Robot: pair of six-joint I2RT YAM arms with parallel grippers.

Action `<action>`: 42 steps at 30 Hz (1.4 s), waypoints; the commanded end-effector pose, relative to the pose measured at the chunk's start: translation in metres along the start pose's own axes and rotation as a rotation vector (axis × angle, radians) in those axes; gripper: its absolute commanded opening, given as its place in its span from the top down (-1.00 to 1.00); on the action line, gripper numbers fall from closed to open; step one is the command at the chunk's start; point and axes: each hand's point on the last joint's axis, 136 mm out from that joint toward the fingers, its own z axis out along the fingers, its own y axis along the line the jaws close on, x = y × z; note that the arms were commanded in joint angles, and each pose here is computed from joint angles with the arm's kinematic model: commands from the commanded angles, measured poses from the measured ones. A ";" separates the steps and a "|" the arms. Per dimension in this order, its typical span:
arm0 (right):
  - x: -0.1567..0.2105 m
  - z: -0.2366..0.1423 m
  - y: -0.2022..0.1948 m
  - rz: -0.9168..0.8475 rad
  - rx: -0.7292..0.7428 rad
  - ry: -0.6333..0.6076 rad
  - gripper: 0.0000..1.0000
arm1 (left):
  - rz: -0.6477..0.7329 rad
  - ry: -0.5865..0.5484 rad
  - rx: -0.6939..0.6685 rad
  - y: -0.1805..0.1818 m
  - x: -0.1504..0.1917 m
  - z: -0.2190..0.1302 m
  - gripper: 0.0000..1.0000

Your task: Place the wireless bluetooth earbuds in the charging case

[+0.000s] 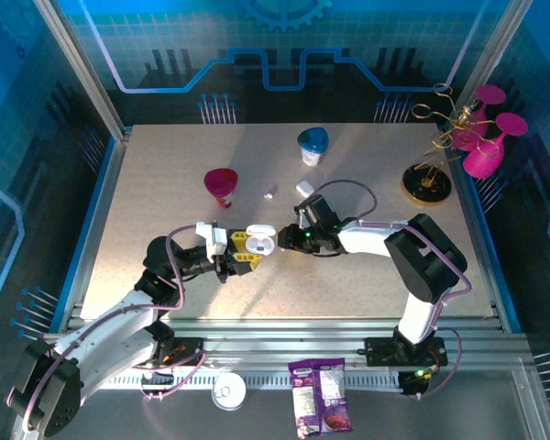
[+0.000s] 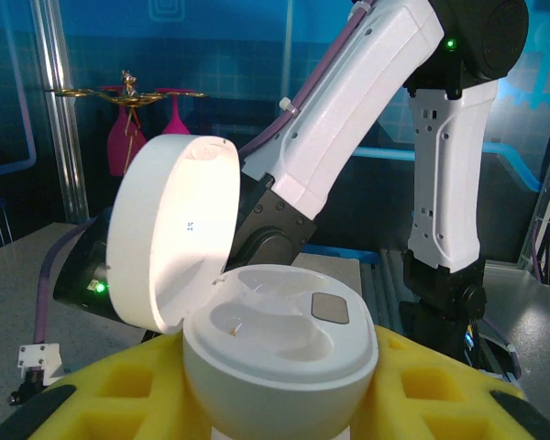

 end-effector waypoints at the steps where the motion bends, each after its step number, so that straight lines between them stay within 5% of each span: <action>1: -0.008 -0.002 0.010 -0.040 -0.012 -0.023 0.18 | 0.034 -0.022 -0.013 0.000 -0.006 -0.002 0.49; 24: -0.010 0.010 -0.005 -0.115 0.063 0.020 0.13 | 0.030 -0.018 -0.011 0.001 -0.005 -0.002 0.50; 42: 0.001 0.006 0.009 -0.124 -0.024 0.045 0.20 | 0.036 -0.019 -0.006 0.002 -0.006 0.000 0.49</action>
